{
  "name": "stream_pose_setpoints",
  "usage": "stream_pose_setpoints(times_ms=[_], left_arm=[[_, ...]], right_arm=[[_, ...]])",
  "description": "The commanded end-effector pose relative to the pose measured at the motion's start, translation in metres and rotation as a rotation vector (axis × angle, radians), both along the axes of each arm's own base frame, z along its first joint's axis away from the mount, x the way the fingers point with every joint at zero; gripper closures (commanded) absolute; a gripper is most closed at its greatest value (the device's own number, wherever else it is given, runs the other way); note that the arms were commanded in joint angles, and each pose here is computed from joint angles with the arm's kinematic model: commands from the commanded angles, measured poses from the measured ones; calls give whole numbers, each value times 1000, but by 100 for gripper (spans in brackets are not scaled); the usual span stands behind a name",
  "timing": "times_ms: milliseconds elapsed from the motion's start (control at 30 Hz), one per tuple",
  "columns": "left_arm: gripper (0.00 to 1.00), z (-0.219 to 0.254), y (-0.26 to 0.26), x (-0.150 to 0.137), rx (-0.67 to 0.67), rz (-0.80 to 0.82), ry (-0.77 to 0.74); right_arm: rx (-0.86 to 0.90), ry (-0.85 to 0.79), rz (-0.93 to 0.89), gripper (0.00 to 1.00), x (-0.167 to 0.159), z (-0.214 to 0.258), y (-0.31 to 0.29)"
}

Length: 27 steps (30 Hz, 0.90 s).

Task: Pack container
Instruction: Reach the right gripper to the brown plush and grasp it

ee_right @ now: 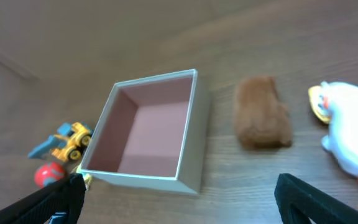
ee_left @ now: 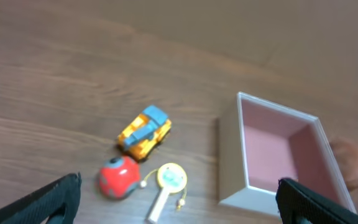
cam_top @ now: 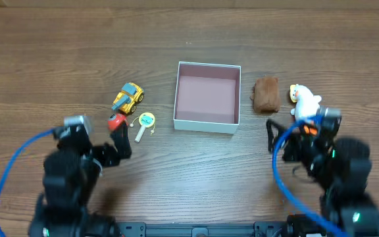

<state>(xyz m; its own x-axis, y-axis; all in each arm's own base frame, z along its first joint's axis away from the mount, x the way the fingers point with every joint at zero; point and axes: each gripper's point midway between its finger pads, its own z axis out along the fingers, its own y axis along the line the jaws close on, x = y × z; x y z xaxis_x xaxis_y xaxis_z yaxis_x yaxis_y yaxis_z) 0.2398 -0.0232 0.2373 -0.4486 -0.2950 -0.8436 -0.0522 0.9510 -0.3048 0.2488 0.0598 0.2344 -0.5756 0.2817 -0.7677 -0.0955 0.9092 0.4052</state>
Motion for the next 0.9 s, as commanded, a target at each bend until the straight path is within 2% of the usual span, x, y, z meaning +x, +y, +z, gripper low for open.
stream_pose_setpoints(times_ms=[0,167,300,633,767,867], left_arm=[[0,8,6,26,125,-17,124],[0,-5,4,55,139,-30,303],[0,-40,2,74,148,-38,444],[0,-106,2,77,163,-52,686],[0,-125,2,76,167,-56,755],[0,-138,2,75,169,-59,801]], right_arm=[[-91,148,-76,0,36,18,-16],[-202,374,-9,0,80,8,-12],[-214,506,1,0,117,-29,-9],[-248,692,-5,0,159,-134,-10],[-284,720,-105,0,169,-157,-25],[-281,741,-97,7,171,-170,-23]])
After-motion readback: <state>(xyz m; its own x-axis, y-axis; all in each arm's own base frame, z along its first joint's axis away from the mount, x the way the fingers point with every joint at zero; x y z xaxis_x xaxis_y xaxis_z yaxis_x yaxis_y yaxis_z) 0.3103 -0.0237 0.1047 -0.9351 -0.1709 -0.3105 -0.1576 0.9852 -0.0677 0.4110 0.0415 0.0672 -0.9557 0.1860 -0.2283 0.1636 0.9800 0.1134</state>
